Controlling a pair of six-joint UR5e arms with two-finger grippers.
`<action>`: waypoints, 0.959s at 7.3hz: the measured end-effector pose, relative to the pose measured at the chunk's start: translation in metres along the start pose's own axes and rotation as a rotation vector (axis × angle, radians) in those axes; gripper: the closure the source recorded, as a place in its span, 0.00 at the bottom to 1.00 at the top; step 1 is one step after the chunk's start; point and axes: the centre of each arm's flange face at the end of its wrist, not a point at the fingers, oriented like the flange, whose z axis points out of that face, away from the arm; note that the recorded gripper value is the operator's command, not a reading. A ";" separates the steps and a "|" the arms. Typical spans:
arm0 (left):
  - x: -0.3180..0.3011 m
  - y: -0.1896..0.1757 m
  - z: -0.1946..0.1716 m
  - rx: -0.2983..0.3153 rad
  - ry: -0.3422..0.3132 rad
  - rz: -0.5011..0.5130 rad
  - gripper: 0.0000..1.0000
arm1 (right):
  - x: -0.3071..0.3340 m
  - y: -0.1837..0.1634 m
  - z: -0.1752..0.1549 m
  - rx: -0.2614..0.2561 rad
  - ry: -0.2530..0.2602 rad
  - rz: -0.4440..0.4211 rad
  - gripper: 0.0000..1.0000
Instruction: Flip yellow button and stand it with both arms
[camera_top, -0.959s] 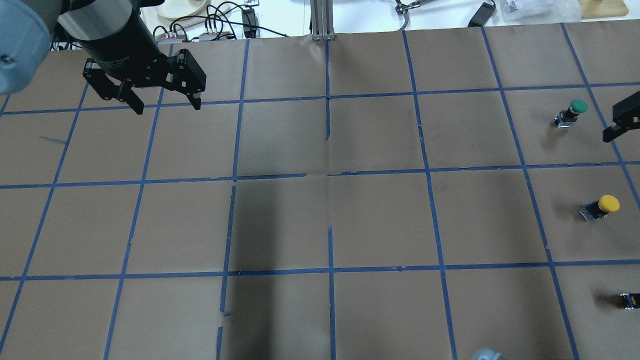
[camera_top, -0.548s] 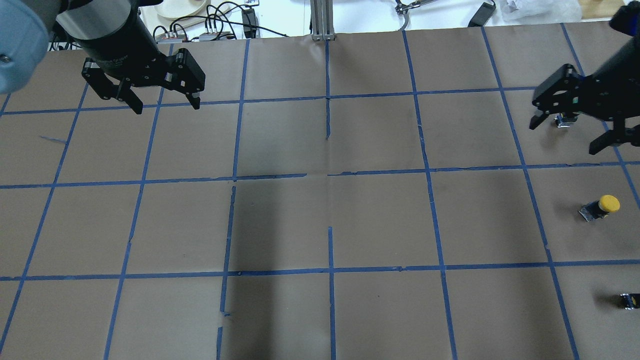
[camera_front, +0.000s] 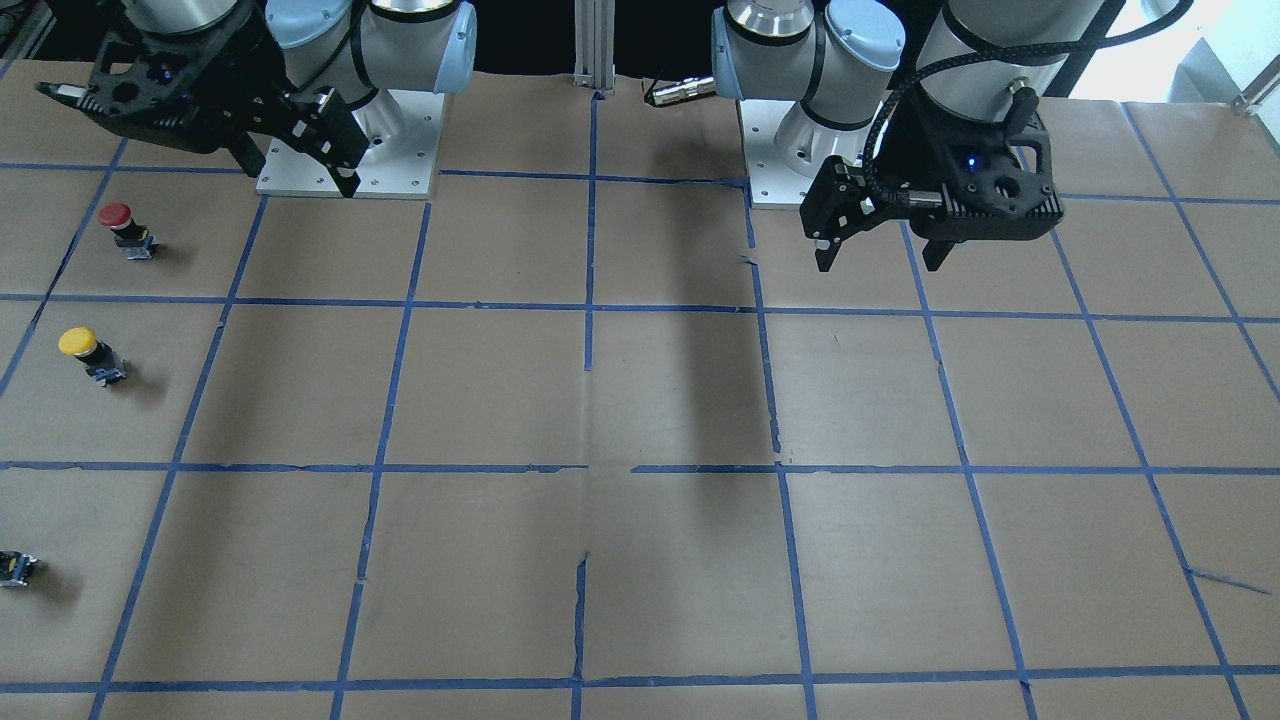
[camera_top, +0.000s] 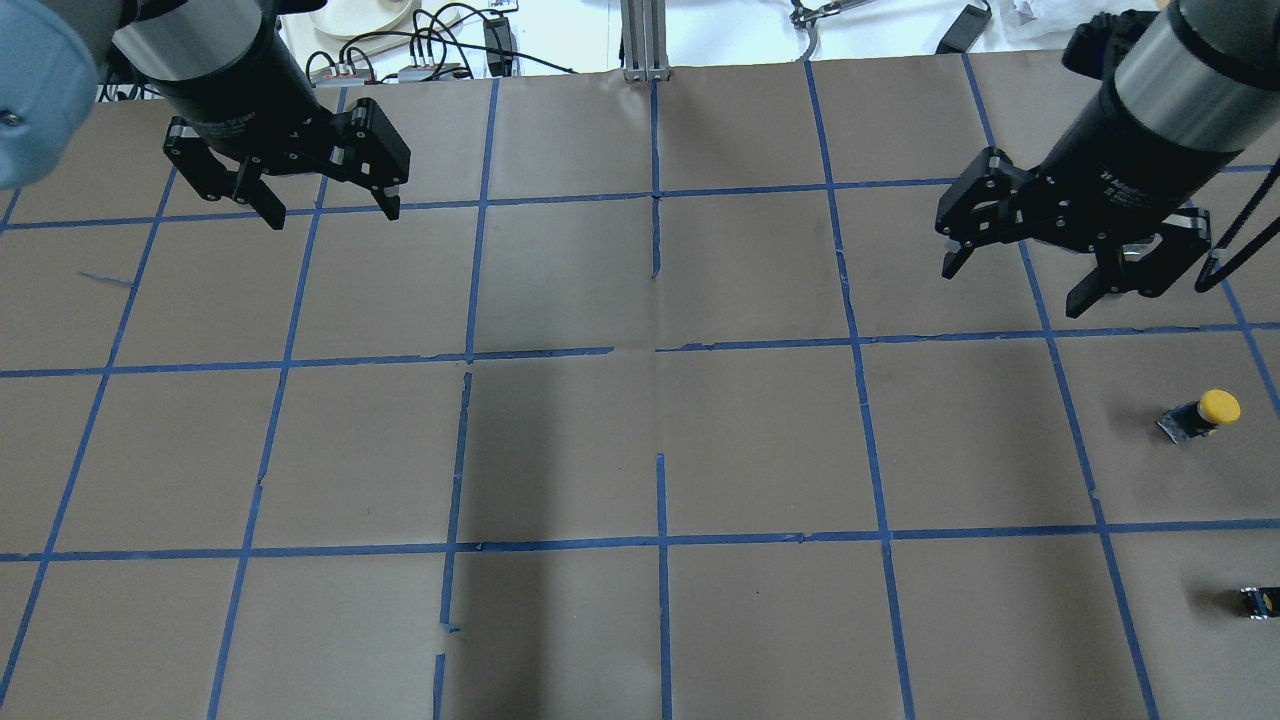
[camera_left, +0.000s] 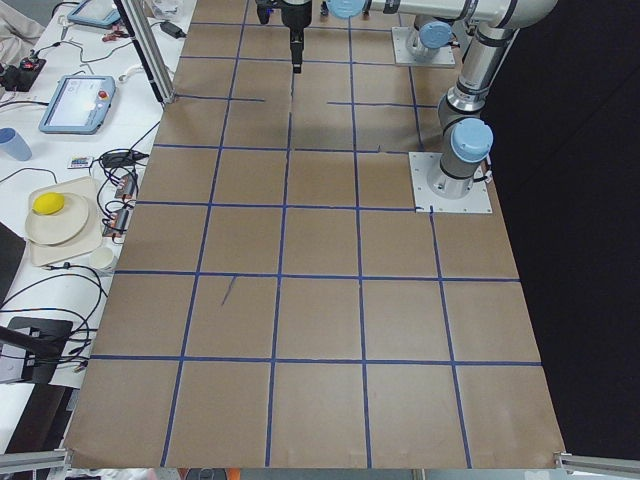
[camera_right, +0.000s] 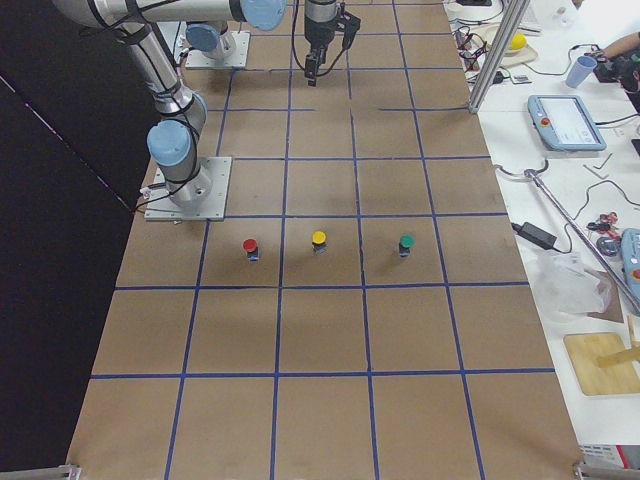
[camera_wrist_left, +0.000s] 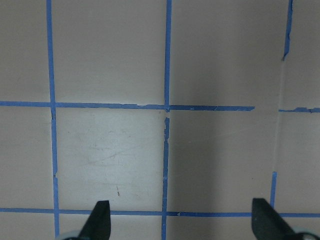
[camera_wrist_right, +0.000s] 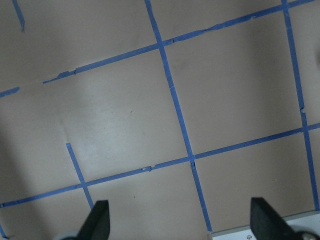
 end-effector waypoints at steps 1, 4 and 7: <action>-0.001 0.000 0.001 -0.001 0.001 -0.001 0.00 | -0.009 0.005 0.004 -0.001 0.017 -0.032 0.00; -0.002 0.000 0.001 -0.001 0.003 -0.004 0.00 | -0.008 -0.002 0.016 -0.014 0.066 -0.053 0.00; -0.002 -0.001 0.000 -0.001 0.003 -0.004 0.00 | 0.004 -0.009 0.012 -0.010 0.064 -0.008 0.00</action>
